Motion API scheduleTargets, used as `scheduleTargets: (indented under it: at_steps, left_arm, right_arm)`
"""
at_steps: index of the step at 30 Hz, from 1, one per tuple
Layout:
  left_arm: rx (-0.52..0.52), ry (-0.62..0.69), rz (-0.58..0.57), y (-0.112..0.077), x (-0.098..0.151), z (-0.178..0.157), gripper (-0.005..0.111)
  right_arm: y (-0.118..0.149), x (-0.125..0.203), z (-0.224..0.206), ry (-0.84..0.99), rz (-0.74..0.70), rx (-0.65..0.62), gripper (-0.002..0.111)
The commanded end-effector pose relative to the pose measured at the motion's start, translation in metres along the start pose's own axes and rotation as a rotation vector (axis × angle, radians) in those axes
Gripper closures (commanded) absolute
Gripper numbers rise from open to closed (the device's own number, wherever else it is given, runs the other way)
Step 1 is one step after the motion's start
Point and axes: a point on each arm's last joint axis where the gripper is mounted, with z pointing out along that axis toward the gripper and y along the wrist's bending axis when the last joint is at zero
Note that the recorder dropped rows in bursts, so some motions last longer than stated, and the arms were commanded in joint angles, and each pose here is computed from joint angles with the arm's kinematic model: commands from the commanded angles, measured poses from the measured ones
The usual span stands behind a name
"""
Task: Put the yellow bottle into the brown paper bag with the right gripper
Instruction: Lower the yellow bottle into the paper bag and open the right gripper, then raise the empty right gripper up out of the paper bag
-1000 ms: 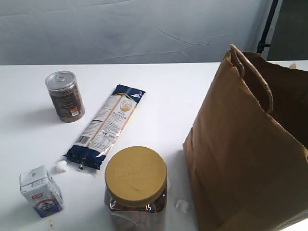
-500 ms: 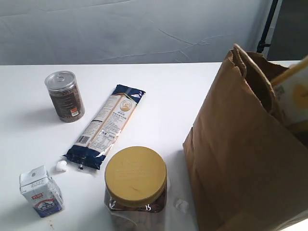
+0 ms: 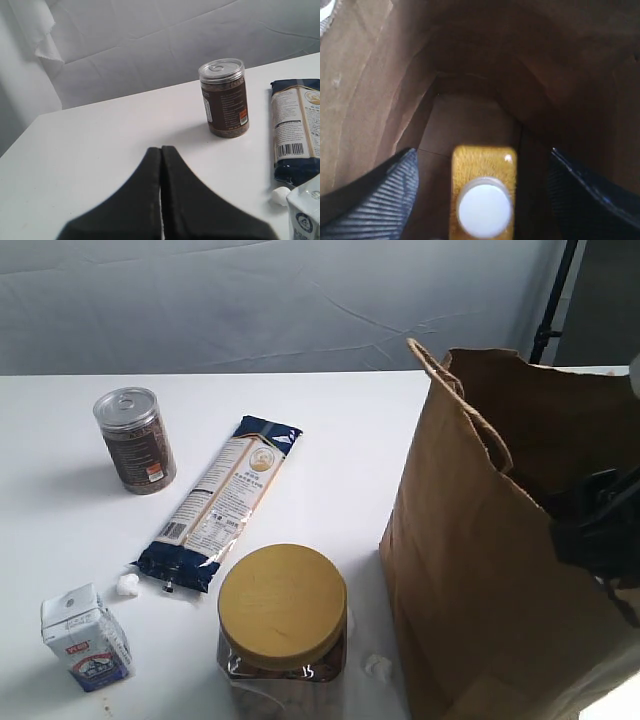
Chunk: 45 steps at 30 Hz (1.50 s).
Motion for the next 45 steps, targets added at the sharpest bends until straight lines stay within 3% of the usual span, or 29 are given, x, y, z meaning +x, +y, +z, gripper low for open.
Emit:
scheduleTargets:
  at_steps: [1, 10, 16, 24, 28, 32, 36, 40, 45]
  left_arm:
    - [-0.001, -0.003, -0.008, 0.000, 0.001, 0.000, 0.107]
    - [-0.001, -0.003, -0.008, 0.000, 0.001, 0.000, 0.107]
    - [-0.001, -0.003, -0.008, 0.000, 0.001, 0.000, 0.107]
    - [-0.001, -0.003, -0.008, 0.000, 0.001, 0.000, 0.107]
    - [-0.001, -0.003, -0.008, 0.000, 0.001, 0.000, 0.107]
    - [-0.001, -0.003, -0.008, 0.000, 0.001, 0.000, 0.107]
    - [-0.001, -0.003, -0.008, 0.000, 0.001, 0.000, 0.107]
    - [-0.001, -0.003, -0.008, 0.000, 0.001, 0.000, 0.107]
    - [-0.001, -0.003, -0.008, 0.000, 0.001, 0.000, 0.107]
  right_arm:
    - [0.000, -0.004, -0.002, -0.030, -0.007, -0.001, 0.040]
    - [0.000, -0.004, -0.002, -0.030, -0.007, -0.001, 0.041]
    - [-0.002, -0.001, -0.012, -0.043, 0.032, -0.029, 0.050]
    - [-0.016, -0.024, -0.088, -0.268, 0.065, -0.102, 0.108]
    - [-0.026, -0.018, -0.128, -0.354, 0.084, -0.162, 0.108]
    - [-0.033, 0.001, -0.136, -0.434, 0.098, -0.181, 0.108]
    - [-0.037, 0.013, -0.116, -0.545, 0.135, -0.144, 0.108]
    - [-0.035, 0.020, -0.087, -0.634, 0.072, -0.096, 0.108]
    - [-0.040, 0.033, -0.061, -0.656, 0.118, -0.004, 0.108]
